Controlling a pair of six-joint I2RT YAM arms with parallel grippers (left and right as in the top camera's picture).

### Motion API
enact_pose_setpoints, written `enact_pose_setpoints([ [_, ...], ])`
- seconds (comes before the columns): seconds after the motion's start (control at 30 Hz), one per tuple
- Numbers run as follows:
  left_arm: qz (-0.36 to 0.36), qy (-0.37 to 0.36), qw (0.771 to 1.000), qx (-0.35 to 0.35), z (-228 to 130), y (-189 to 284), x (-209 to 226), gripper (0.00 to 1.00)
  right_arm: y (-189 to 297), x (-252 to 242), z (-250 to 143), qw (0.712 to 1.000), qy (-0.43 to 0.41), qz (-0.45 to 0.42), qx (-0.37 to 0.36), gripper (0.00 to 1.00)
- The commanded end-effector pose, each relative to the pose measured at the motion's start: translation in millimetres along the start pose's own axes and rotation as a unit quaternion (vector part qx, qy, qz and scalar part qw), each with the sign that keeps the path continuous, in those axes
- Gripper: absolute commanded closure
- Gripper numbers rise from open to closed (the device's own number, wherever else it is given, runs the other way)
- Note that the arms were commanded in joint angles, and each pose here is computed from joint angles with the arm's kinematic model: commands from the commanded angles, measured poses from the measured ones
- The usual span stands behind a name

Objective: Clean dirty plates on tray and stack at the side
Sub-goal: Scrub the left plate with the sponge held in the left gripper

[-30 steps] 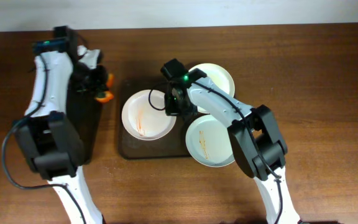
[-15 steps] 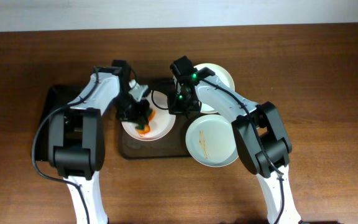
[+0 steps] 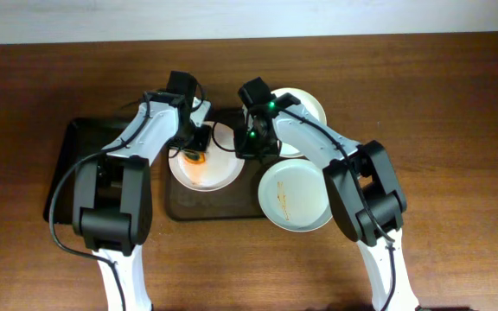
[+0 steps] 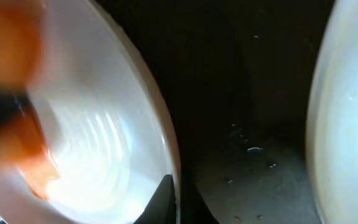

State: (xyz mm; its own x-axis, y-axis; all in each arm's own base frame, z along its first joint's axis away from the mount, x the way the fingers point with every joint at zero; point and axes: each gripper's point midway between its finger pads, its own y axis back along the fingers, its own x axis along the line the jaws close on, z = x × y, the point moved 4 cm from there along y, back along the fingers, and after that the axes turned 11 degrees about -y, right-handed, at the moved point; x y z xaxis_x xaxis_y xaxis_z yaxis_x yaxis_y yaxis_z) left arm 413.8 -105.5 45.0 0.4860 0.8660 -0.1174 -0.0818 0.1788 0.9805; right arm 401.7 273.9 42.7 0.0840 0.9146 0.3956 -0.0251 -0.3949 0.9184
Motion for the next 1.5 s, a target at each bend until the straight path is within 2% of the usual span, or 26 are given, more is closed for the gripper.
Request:
enact_pose_setpoints([
  [0.0,-0.131,-0.045,0.988,0.063,-34,-22,-36,1.0,-13,-12,-6,1.0,0.002,-0.021,0.014,0.96],
  [0.07,-0.154,-0.024,0.986,0.052,-35,-18,-30,1.0,-13,-12,-6,1.0,0.002,-0.021,0.014,0.96],
  [0.17,-0.115,0.067,0.991,0.008,-20,-19,4,1.0,-14,-12,-7,1.0,0.002,-0.021,0.014,0.96],
  [0.2,-0.054,0.11,0.992,-0.03,-5,-21,31,1.0,-13,-12,-6,1.0,0.002,-0.021,0.014,0.96],
  [0.23,-0.024,0.13,0.99,-0.049,3,-21,41,1.0,-14,-12,-7,1.0,0.002,-0.021,0.014,0.96],
  [0.27,0.027,0.193,0.98,-0.049,2,-21,55,1.0,-14,-12,-7,1.0,0.002,-0.021,0.015,0.96],
  [0.3,0.072,0.269,0.961,-0.008,-17,-21,62,1.0,-14,-12,-7,1.0,0.002,-0.021,0.015,0.96],
  [0.4,0.05,0.278,0.955,0.091,-54,-18,43,1.0,-14,-12,-7,1.0,0.002,-0.021,0.014,0.96],
  [0.43,0.01,0.253,0.958,0.132,-67,-15,28,1.0,-14,-12,-7,1.0,0.002,-0.021,0.014,0.96],
  [0.5,-0.078,0.204,0.965,0.147,-71,-11,4,1.0,-14,-12,-6,1.0,0.002,-0.021,0.014,0.96],
  [0.57,-0.201,0.16,0.961,0.099,-54,-5,-23,1.0,-14,-12,-7,1.0,0.002,-0.021,0.014,0.96],
  [0.63,-0.25,0.145,0.957,0.027,-27,-4,-28,1.0,-14,-12,-7,1.0,0.002,-0.021,0.015,0.96],
  [0.7,-0.23,0.138,0.963,-0.018,-10,-8,-18,1.0,-13,-12,-7,1.0,0.002,-0.021,0.015,0.96],
  [0.73,-0.194,0.149,0.969,-0.022,-6,-12,-8,1.0,-13,-12,-7,1.0,0.002,-0.021,0.015,0.96],
  [0.8,-0.057,0.194,0.979,-0.02,-6,-21,29,1.0,-14,-12,-7,1.0,0.002,-0.021,0.014,0.96],
  [0.83,0.011,0.234,0.972,-0.011,-12,-22,46,1.0,-13,-12,-6,1.0,0.002,-0.021,0.014,0.96],
  [0.9,0.09,0.292,0.952,0.03,-33,-20,61,1.0,-13,-12,-7,1.0,0.002,-0.021,0.014,0.96],
  [0.97,0.075,0.295,0.949,0.087,-54,-18,49,1.0,-13,-12,-7,1.0,0.002,-0.021,0.014,0.96],
  [1.03,-0.058,0.224,0.966,0.115,-58,-16,12,1.0,-14,-12,-7,1.0,0.002,-0.021,0.014,0.96],
  [1.1,-0.175,0.175,0.963,0.102,-54,-8,-17,1.0,-14,-12,-7,1.0,0.002,-0.021,0.014,0.96],
  [1.17,-0.213,0.155,0.961,0.079,-45,-7,-27,1.0,-14,-12,-7,1.0,0.002,-0.021,0.015,0.96],
  [1.3,-0.188,0.125,0.974,-0.03,-6,-13,-5,1.0,-14,-12,-7,1.0,0.002,-0.022,0.016,0.96],
  [1.33,-0.154,0.123,0.979,-0.06,6,-15,8,1.0,-14,-13,-7,1.0,0.002,-0.022,0.016,0.96],
  [1.4,-0.077,0.149,0.984,-0.055,7,-20,26,1.0,-14,-13,-7,1.0,0.002,-0.022,0.016,0.96],
  [1.47,0.08,0.214,0.974,-0.008,-14,-21,62,1.0,-14,-13,-7,1.0,0.002,-0.024,0.015,0.96],
])
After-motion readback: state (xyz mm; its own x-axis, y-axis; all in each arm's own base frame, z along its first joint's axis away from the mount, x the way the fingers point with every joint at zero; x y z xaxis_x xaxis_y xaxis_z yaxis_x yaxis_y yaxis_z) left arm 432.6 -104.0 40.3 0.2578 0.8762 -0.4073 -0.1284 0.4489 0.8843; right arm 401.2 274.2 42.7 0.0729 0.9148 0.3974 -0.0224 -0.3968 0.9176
